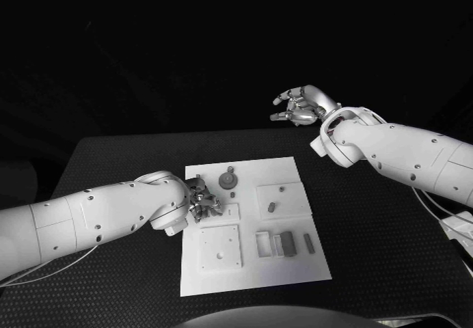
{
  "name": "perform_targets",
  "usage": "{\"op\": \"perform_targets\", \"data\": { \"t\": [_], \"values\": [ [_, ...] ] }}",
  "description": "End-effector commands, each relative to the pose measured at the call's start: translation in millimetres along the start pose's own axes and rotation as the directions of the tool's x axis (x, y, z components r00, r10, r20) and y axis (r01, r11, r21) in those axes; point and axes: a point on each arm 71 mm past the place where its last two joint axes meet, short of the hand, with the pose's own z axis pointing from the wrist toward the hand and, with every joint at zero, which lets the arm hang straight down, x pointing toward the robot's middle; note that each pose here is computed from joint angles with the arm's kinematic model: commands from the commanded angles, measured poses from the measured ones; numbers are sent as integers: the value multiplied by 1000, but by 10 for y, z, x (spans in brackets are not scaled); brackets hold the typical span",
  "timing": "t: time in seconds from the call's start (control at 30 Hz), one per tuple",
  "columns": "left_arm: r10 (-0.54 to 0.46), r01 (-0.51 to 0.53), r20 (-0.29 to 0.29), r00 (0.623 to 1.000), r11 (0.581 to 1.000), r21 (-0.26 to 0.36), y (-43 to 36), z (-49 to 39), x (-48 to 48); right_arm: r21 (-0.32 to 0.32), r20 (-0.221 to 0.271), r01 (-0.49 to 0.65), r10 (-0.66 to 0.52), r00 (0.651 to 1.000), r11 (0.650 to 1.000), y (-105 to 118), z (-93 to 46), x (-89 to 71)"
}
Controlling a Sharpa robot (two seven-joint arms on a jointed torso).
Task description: Assemble the parts on the task board
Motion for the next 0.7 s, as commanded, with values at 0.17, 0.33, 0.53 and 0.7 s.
{"op": "perform_targets", "data": {
  "t": [0.17, 0.33, 0.53, 0.7],
  "values": [
    [-26, 25, -25, 999, 1000, -8, 23, 6, 17, -11, -15, -4, 4, 1000, 1000, 16, 6, 16],
    [-43, 42, -31, 999, 999, -12, 35, 12, 10, -11, -15, -4, 4, 1000, 1000, 16, 9, 18],
    [-65, 63, -55, 996, 998, -22, 68, 12, 6, -10, -15, -3, 3, 1000, 1000, 13, 11, 18],
    [-80, 78, -81, 993, 996, -32, 89, 17, -1, -9, -17, -3, 3, 1000, 1000, 11, 13, 20]
  ]
}}
